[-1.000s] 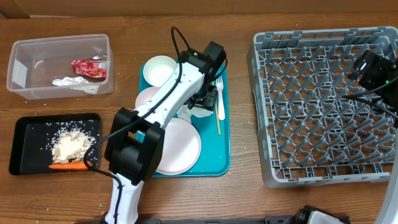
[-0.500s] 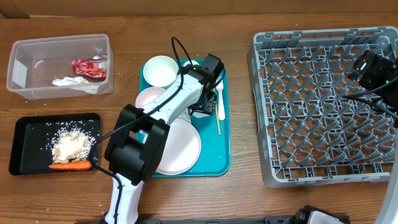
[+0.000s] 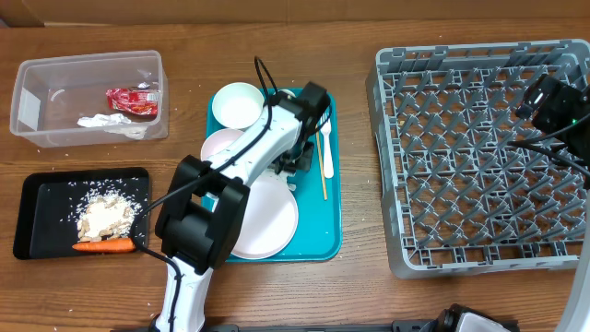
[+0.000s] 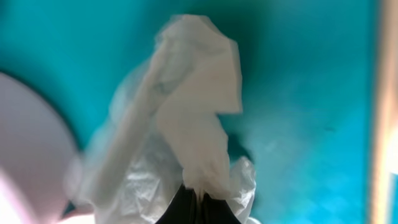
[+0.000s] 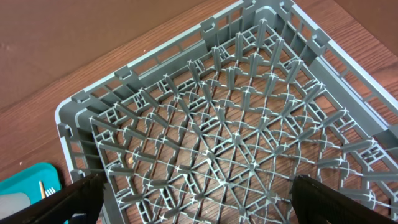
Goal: Sort waste into correct bins and load items into the dishwasher rack
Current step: 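Carry the tissue left and drop it into the clear bin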
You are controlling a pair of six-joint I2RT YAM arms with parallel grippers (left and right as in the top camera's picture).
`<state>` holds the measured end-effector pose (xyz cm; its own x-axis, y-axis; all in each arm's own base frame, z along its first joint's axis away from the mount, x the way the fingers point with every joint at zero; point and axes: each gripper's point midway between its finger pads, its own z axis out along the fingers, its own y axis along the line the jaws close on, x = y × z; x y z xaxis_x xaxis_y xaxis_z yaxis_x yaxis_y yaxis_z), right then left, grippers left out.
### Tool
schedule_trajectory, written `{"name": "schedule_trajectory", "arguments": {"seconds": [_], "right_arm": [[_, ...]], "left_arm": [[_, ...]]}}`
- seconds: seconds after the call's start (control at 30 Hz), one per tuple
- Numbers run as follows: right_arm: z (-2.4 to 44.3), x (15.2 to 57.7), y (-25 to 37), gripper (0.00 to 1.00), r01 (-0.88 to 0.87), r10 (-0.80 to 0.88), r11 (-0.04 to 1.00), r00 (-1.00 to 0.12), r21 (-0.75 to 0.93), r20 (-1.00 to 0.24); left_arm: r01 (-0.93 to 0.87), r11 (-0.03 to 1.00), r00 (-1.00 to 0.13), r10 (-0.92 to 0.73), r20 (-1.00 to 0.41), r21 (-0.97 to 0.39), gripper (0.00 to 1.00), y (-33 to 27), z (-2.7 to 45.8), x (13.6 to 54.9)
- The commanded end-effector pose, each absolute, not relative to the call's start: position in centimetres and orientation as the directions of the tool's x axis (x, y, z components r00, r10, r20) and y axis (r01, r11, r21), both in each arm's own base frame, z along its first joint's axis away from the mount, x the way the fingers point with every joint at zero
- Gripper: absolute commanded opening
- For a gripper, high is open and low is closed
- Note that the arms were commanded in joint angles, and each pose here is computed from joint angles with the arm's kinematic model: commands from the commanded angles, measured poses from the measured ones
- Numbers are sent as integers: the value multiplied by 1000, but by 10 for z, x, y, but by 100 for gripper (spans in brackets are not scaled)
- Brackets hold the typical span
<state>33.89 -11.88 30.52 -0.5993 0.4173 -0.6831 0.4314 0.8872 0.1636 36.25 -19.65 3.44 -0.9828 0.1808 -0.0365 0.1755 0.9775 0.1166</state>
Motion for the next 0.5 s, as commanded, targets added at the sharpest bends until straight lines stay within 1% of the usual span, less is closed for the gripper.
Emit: {"name": "schedule_trajectory", "arguments": {"seconds": [0.0,0.13,0.23,0.33,0.47], "right_arm": [[312,341,-121,100,432,409,888,-588,156,-698],[312,341,-121,100,432,409,888,-588,156,-698],[312,341,-121,100,432,409,888,-588,156,-698],[312,341,-121,100,432,409,888,-588,156,-698],[312,341,-121,100,432,409,888,-588,156,-698]], "left_arm": [[135,988,-974,147,-174,79,4,-208,93,392],[92,993,-952,109,-287,71,4,-198,152,414],[7,996,-917,41,-397,87,4,-170,192,439],[-114,987,-866,-45,-498,109,4,-127,217,470],[-283,955,-794,-182,-581,87,4,-57,226,504]]}}
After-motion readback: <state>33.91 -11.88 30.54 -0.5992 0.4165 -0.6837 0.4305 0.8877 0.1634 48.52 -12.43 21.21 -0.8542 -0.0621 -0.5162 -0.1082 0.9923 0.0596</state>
